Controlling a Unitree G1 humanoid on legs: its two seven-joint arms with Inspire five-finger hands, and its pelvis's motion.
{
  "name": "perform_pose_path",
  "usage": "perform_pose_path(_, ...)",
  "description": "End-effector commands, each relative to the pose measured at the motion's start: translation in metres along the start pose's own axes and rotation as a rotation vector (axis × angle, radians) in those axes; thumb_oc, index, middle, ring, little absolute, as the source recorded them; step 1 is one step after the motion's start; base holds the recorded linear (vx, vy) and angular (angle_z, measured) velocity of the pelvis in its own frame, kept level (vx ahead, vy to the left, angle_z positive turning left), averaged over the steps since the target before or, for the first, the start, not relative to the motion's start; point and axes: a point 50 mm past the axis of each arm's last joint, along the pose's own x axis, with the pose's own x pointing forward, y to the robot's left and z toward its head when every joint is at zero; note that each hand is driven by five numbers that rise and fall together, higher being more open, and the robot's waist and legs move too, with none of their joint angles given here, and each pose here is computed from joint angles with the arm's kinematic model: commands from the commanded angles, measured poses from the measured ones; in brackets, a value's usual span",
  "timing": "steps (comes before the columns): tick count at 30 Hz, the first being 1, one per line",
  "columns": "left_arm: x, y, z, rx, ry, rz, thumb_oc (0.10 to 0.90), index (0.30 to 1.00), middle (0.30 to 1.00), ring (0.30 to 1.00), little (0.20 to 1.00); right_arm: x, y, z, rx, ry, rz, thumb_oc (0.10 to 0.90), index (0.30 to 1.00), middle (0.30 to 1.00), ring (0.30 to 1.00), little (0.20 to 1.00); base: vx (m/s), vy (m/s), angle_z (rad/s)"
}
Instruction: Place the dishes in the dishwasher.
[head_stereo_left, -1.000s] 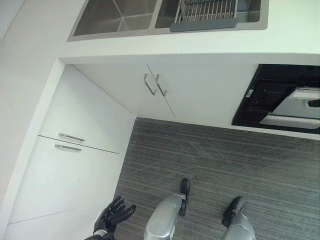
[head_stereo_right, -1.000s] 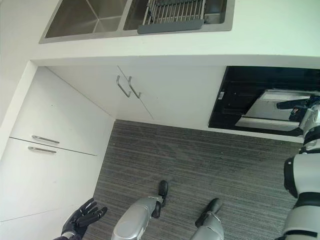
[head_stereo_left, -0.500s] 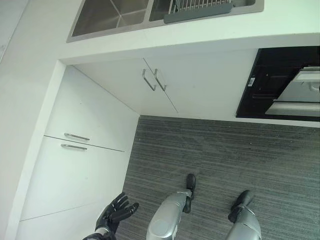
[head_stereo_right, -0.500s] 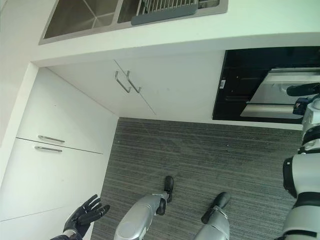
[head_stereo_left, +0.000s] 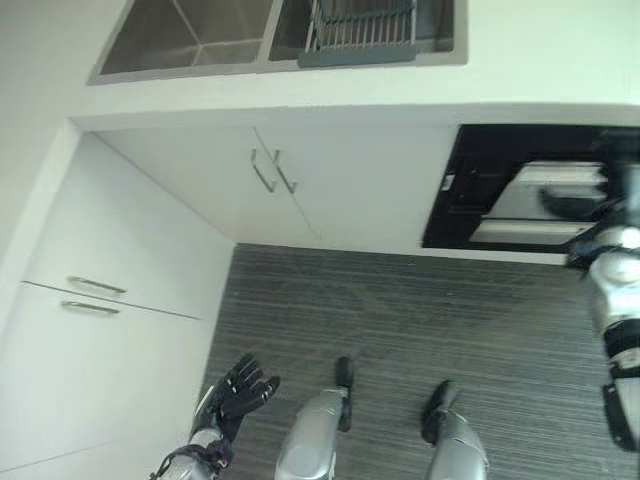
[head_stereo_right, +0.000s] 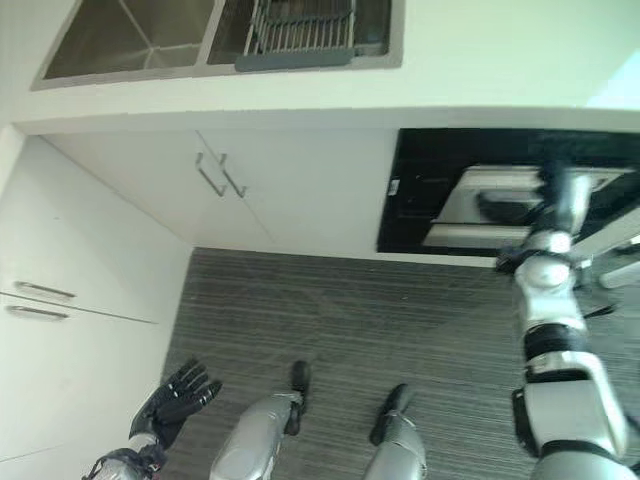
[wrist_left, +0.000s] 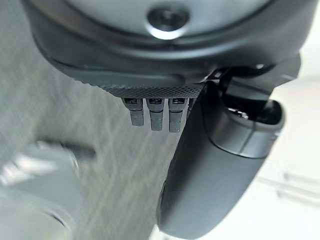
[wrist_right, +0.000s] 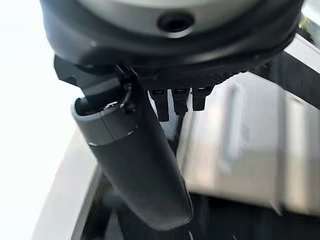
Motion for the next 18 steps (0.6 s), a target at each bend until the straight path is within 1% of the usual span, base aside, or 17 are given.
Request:
perform_pose_path(1, -0.015, 0.02, -0.004, 0.045, 0.011, 0.077, 0.8, 0.9, 0.9, 0.9, 0.9, 0.007, -0.016, 0.018, 0.082, -0.02, 0.048, 0.8, 0.9, 0.9, 0.9, 0.9, -0.01, -0.001, -0.14)
perform_pose_path(3, -0.012, 0.018, -0.004, 0.032, 0.02, 0.07, 0.8, 0.9, 0.9, 0.9, 0.9, -0.009, -0.008, -0.018, 0.132, 0.084, 0.1, 0.8, 0.9, 0.9, 0.9, 0.9, 0.01, -0.01, -0.18)
perform_pose_path(4, -0.009, 0.018, -0.005, 0.043, 0.026, 0.077, 0.8, 0.9, 0.9, 0.9, 0.9, -0.033, 0.001, -0.057, 0.165, 0.193, 0.141, 0.8, 0.9, 0.9, 0.9, 0.9, 0.02, -0.028, -0.19)
perform_pose_path(6, -0.007, 0.018, -0.006, 0.056, 0.036, 0.086, 0.8, 0.9, 0.9, 0.9, 0.9, -0.051, 0.001, -0.082, 0.219, 0.275, 0.148, 0.8, 0.9, 0.9, 0.9, 0.9, 0.03, -0.037, -0.08)
perform_pose_path(7, -0.007, 0.018, -0.006, 0.058, 0.036, 0.087, 0.8, 0.9, 0.9, 0.9, 0.9, -0.052, 0.001, -0.085, 0.225, 0.286, 0.149, 0.8, 0.9, 0.9, 0.9, 0.9, 0.02, -0.038, -0.06)
perform_pose_path(8, -0.006, 0.018, -0.007, 0.084, 0.043, 0.091, 0.8, 0.9, 0.9, 0.9, 0.9, -0.069, 0.005, -0.107, 0.255, 0.357, 0.16, 0.8, 0.9, 0.9, 0.9, 0.9, 0.0, -0.027, -0.07)
perform_pose_path(9, -0.005, 0.017, -0.007, 0.094, 0.048, 0.089, 0.8, 0.9, 0.9, 0.9, 0.9, -0.076, 0.006, -0.115, 0.271, 0.388, 0.156, 0.8, 0.9, 0.9, 0.9, 0.9, 0.0, -0.046, -0.04)
perform_pose_path(10, -0.003, 0.016, -0.01, 0.135, 0.067, 0.089, 0.8, 0.9, 0.9, 0.9, 0.9, -0.097, 0.012, -0.137, 0.281, 0.465, 0.181, 0.8, 0.9, 0.9, 0.9, 0.9, 0.0, -0.031, -0.02)
perform_pose_path(12, -0.002, 0.016, -0.011, 0.172, 0.083, 0.091, 0.8, 0.9, 0.9, 0.9, 0.9, -0.115, 0.015, -0.153, 0.296, 0.534, 0.203, 0.8, 0.9, 0.9, 0.9, 0.9, 0.0, 0.0, 0.0)
perform_pose_path(18, 0.005, 0.012, -0.013, 0.229, 0.116, 0.113, 0.8, 0.9, 0.9, 0.9, 0.9, -0.15, 0.027, -0.18, 0.339, 0.659, 0.232, 0.8, 0.9, 0.9, 0.9, 0.9, 0.02, 0.005, 0.01)
